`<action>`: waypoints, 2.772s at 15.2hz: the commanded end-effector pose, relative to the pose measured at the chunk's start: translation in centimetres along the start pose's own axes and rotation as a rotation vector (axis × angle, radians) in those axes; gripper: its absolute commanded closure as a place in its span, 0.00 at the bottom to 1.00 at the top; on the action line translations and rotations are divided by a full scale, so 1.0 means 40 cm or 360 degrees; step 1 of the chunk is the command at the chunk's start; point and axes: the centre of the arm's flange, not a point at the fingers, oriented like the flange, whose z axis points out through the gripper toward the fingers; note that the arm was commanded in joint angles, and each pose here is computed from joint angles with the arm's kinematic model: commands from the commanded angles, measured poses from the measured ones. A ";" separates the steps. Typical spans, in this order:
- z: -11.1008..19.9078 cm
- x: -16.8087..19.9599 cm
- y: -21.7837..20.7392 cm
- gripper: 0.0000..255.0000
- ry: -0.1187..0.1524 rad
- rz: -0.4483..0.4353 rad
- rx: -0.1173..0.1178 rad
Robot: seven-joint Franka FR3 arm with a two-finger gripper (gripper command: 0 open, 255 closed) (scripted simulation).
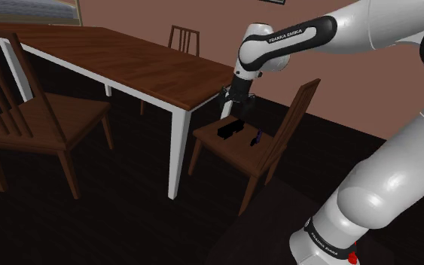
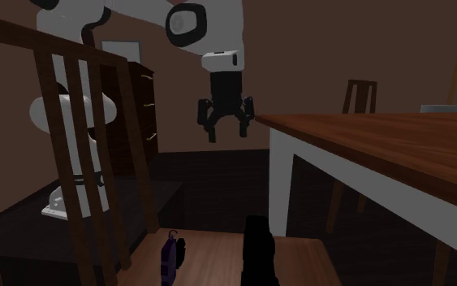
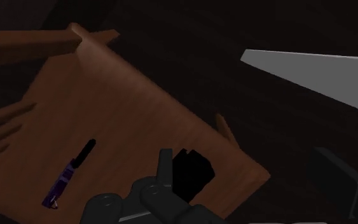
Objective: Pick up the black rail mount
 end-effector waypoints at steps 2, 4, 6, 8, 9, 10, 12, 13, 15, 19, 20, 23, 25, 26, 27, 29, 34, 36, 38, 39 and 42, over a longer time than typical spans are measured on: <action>0.063 0.078 0.005 0.00 0.0014 0.0163 -0.0002; 0.104 0.127 0.012 0.00 0.0021 0.0268 -0.0003; 0.145 0.176 0.022 0.00 0.0029 0.0374 -0.0005; 0.185 0.225 0.035 0.00 0.0037 0.0480 -0.0007; 0.205 0.249 0.043 0.00 0.0041 0.0532 -0.0008; 0.225 0.272 0.052 0.00 0.0045 0.0585 -0.0008; 0.265 0.319 0.071 0.00 0.0052 0.0691 -0.0010; 0.285 0.342 0.082 0.00 0.0056 0.0744 -0.0011; 0.325 0.387 0.106 0.00 0.0064 0.0850 -0.0013; 0.384 0.437 0.139 0.00 0.0073 0.0973 -0.0015; 0.397 0.437 0.140 0.00 0.0073 0.0973 -0.0015; 0.437 0.437 0.141 0.00 0.0073 0.0973 -0.0015; 0.471 0.437 0.143 0.00 0.0073 0.0973 -0.0015; 0.471 0.436 0.143 0.00 0.0073 0.0973 -0.0015; 0.471 0.437 0.143 0.00 0.0073 0.0973 -0.0015; 0.473 0.436 0.143 1.00 0.0073 0.0973 -0.0015; 0.473 0.437 0.143 1.00 0.0073 0.0973 -0.0015; 0.473 0.436 0.143 1.00 0.0073 0.0973 -0.0015; 0.458 0.437 0.142 1.00 0.0073 0.0973 -0.0015; 0.444 0.437 0.142 1.00 0.0073 0.0973 -0.0015; 0.405 0.437 0.140 1.00 0.0073 0.0973 -0.0015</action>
